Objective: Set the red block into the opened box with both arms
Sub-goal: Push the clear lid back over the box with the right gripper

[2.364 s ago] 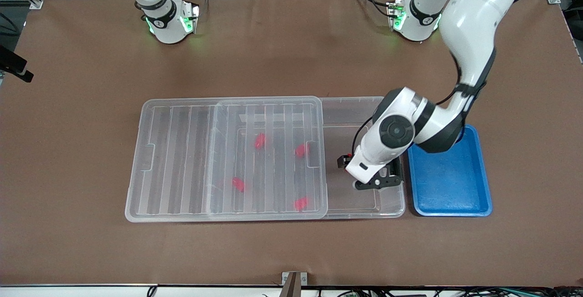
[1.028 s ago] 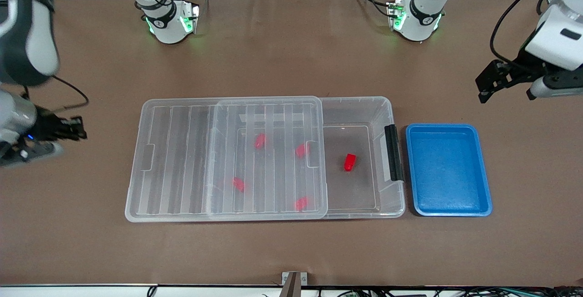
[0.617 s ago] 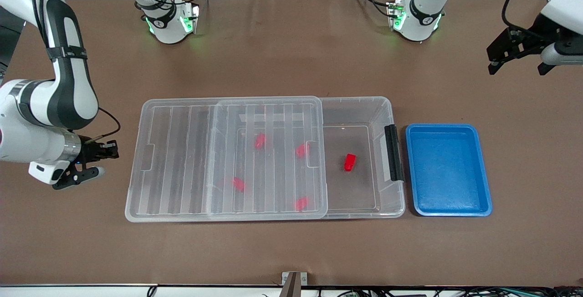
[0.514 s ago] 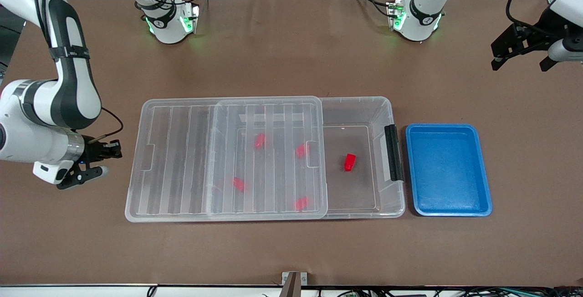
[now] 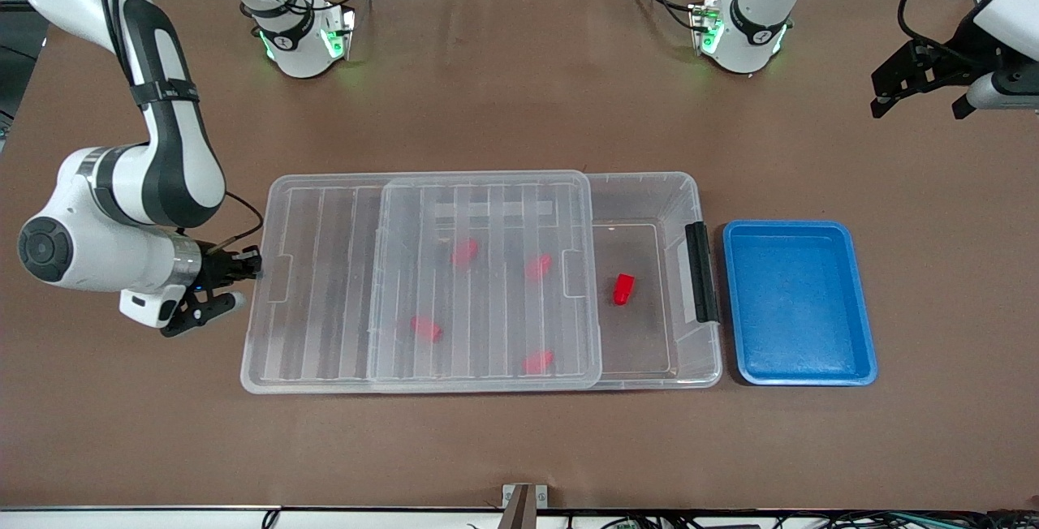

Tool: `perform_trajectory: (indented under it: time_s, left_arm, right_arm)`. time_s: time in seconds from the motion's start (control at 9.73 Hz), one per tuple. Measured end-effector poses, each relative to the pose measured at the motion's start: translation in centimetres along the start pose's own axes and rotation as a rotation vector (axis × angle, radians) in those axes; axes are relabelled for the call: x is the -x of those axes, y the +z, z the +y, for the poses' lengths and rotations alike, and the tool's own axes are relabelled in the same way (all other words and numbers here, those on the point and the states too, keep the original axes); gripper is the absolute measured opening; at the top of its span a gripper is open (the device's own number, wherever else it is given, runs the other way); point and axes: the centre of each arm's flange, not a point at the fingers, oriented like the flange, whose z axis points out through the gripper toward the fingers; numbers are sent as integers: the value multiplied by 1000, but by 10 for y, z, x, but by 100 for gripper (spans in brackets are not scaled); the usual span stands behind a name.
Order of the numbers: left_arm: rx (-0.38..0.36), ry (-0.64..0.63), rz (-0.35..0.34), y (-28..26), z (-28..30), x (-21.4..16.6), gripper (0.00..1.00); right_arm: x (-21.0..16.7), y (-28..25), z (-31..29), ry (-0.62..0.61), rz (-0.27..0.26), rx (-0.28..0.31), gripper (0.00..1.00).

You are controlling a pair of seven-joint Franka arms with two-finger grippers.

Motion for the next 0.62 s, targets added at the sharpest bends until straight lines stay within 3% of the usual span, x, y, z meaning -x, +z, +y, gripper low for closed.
perform_trajectory:
  time_s: [0.62]
  left_arm:
    - [1,21,3,1,-1,-2,100]
  right_arm:
    - [-25,16,-85,5,-4,-21,1]
